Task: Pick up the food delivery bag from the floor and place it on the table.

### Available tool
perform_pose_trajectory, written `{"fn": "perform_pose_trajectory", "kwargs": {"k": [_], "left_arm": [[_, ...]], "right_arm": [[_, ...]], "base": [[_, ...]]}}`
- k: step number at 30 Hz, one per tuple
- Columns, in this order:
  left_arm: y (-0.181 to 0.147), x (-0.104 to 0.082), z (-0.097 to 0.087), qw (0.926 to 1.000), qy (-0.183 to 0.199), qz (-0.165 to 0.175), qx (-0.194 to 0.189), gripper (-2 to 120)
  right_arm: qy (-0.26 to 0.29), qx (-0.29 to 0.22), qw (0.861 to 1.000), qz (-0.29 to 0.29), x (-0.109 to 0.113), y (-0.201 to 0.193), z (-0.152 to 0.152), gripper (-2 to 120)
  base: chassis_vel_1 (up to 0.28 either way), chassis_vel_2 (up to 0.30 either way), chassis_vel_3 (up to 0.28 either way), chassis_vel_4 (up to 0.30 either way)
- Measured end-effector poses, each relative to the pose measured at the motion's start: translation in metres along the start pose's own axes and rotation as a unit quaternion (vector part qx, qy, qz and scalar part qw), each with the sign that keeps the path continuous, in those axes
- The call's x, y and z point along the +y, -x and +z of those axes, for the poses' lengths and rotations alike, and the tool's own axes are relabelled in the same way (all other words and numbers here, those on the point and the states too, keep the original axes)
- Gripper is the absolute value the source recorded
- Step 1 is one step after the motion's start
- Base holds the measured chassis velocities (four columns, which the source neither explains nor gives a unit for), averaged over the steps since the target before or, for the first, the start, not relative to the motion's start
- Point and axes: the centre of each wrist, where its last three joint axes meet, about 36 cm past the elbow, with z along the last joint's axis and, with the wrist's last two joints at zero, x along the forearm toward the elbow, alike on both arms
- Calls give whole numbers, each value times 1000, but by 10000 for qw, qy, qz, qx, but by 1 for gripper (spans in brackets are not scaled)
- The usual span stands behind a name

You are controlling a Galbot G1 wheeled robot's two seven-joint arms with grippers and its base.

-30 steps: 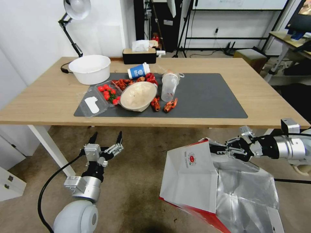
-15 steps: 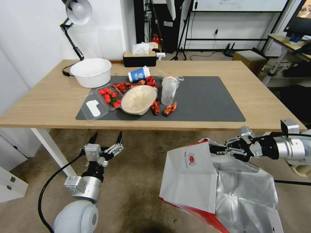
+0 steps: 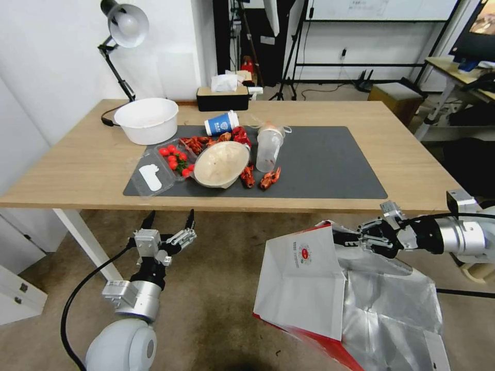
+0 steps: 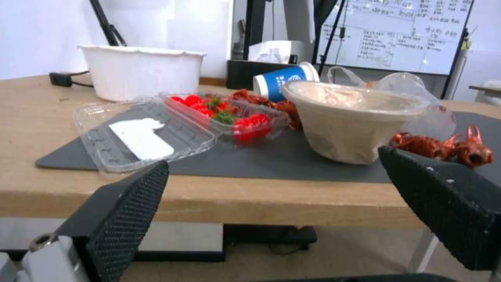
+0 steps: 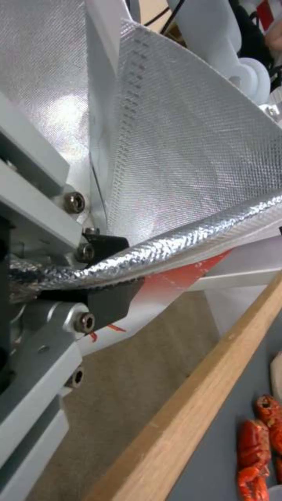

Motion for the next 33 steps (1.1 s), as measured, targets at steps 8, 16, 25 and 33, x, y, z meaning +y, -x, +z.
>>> {"fn": "perform_pose_trajectory", "kwargs": {"k": [8, 16, 25, 33], "left_arm": [[0, 0, 1, 10000, 0, 0, 6, 100], [0, 0, 1, 10000, 0, -1, 4, 100], [0, 0, 1, 10000, 1, 1, -5, 100], [0, 0, 1, 10000, 0, 1, -7, 100]], "right_arm": [[1, 1, 10000, 0, 0, 0, 1, 0], [-2, 1, 10000, -1, 0, 0, 0, 0], [3, 2, 10000, -5, 0, 1, 1, 0], [5, 6, 10000, -10, 1, 1, 1, 0]], "base": [[0, 0, 0, 0], [0, 0, 0, 0], [0, 0, 0, 0], [0, 0, 0, 0]]}}
